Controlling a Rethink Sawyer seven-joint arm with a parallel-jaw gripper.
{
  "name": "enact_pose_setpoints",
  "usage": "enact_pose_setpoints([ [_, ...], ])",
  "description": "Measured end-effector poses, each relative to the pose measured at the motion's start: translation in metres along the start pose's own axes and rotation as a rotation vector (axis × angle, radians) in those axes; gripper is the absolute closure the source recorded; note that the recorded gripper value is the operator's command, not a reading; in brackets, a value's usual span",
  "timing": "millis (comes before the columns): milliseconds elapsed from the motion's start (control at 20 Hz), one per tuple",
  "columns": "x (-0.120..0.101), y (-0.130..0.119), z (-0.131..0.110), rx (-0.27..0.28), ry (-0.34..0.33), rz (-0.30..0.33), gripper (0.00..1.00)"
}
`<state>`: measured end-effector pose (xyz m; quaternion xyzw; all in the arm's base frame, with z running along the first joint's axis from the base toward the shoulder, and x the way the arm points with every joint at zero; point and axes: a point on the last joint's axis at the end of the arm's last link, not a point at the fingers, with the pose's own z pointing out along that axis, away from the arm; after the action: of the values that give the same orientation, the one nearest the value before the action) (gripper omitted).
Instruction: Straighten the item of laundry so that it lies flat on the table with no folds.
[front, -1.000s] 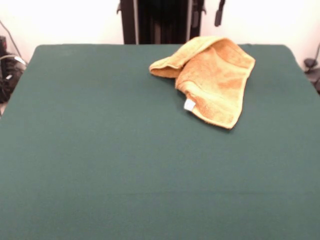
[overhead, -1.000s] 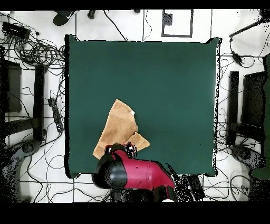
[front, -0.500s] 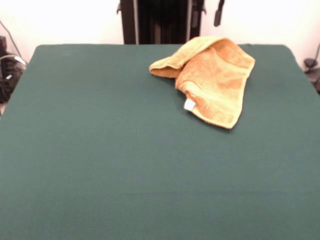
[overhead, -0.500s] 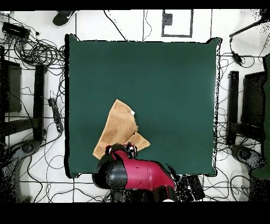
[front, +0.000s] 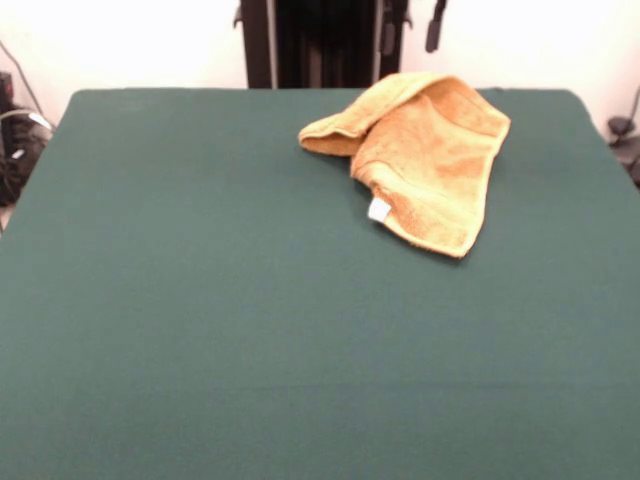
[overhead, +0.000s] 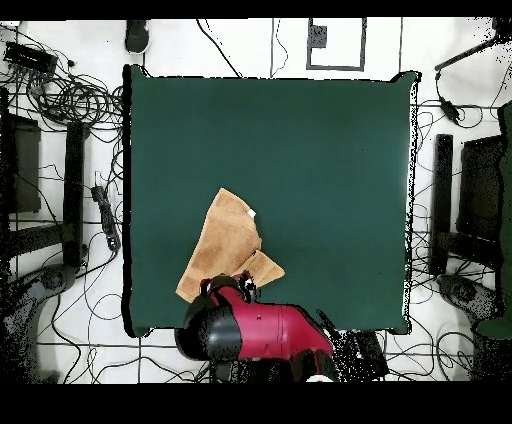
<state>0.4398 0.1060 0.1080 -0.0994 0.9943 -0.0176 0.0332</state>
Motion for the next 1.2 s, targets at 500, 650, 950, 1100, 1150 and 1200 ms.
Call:
enact_pose_setpoints([
  [500, 0.007, 0.008, 0.011, -0.032, 0.007, -0.118, 0.00],
  [650, 0.010, 0.015, 0.016, -0.047, 0.017, -0.163, 0.00],
  [950, 0.014, 0.027, 0.020, -0.068, 0.036, -0.223, 0.00],
  [1100, 0.014, 0.031, 0.021, -0.082, 0.046, -0.252, 0.00],
  [1150, 0.014, 0.031, 0.021, -0.087, 0.049, -0.256, 0.00],
  [1200, 0.013, 0.031, 0.021, -0.089, 0.051, -0.258, 0.00],
])
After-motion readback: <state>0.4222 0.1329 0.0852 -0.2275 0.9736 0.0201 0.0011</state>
